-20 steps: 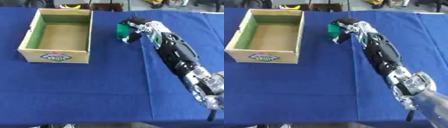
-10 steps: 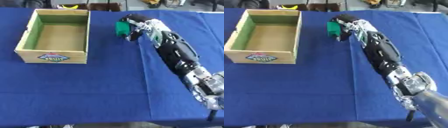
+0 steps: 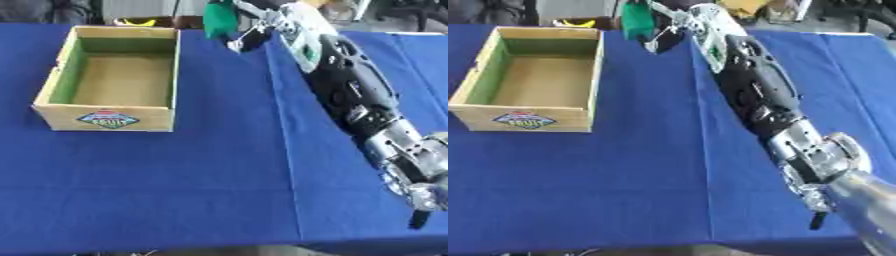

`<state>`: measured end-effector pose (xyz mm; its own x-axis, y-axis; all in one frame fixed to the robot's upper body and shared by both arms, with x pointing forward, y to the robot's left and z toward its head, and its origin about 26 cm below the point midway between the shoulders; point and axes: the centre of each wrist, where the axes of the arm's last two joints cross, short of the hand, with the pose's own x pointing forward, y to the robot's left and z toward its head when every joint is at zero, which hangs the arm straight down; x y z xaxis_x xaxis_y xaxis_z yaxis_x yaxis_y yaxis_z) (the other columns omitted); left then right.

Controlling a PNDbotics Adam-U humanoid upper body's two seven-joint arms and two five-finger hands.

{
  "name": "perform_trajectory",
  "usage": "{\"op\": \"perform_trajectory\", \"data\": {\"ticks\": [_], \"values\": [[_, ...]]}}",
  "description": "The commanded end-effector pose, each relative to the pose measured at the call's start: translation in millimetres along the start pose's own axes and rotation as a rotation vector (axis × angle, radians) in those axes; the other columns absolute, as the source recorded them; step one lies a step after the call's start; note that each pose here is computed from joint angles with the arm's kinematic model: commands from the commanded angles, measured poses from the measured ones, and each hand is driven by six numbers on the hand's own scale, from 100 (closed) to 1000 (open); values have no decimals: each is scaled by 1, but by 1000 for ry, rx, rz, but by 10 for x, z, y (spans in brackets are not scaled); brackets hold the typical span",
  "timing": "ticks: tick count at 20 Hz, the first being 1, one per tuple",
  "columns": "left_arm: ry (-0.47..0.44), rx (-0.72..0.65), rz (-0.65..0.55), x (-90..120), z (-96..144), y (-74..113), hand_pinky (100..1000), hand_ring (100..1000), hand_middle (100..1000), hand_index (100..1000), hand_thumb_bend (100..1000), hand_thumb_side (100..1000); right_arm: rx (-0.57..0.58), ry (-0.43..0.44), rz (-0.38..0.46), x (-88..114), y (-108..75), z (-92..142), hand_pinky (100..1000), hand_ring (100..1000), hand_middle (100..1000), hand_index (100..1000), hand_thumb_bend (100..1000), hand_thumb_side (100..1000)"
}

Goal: Pick up objects on the table and place them in the box.

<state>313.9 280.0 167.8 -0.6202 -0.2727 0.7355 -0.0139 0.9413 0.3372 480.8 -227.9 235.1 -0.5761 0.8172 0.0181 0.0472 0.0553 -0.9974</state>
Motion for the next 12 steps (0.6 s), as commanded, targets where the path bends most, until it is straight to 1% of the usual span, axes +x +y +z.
{"op": "perform_trajectory", "data": {"ticks": [1, 6, 12], "values": [[-28, -10, -8, 63, -36, 39, 407, 326, 431, 570, 670, 740, -3, -71, 9, 233, -108, -176, 701, 548, 700, 896, 100, 114], [-35, -16, 9, 73, -48, 10, 407, 326, 431, 570, 672, 738, 87, -131, -13, 524, 152, -406, 702, 558, 705, 899, 100, 153], [-47, -25, 27, 90, -77, -28, 408, 325, 431, 570, 674, 738, 178, -168, -15, 720, 454, -519, 706, 589, 716, 903, 100, 204]]}}
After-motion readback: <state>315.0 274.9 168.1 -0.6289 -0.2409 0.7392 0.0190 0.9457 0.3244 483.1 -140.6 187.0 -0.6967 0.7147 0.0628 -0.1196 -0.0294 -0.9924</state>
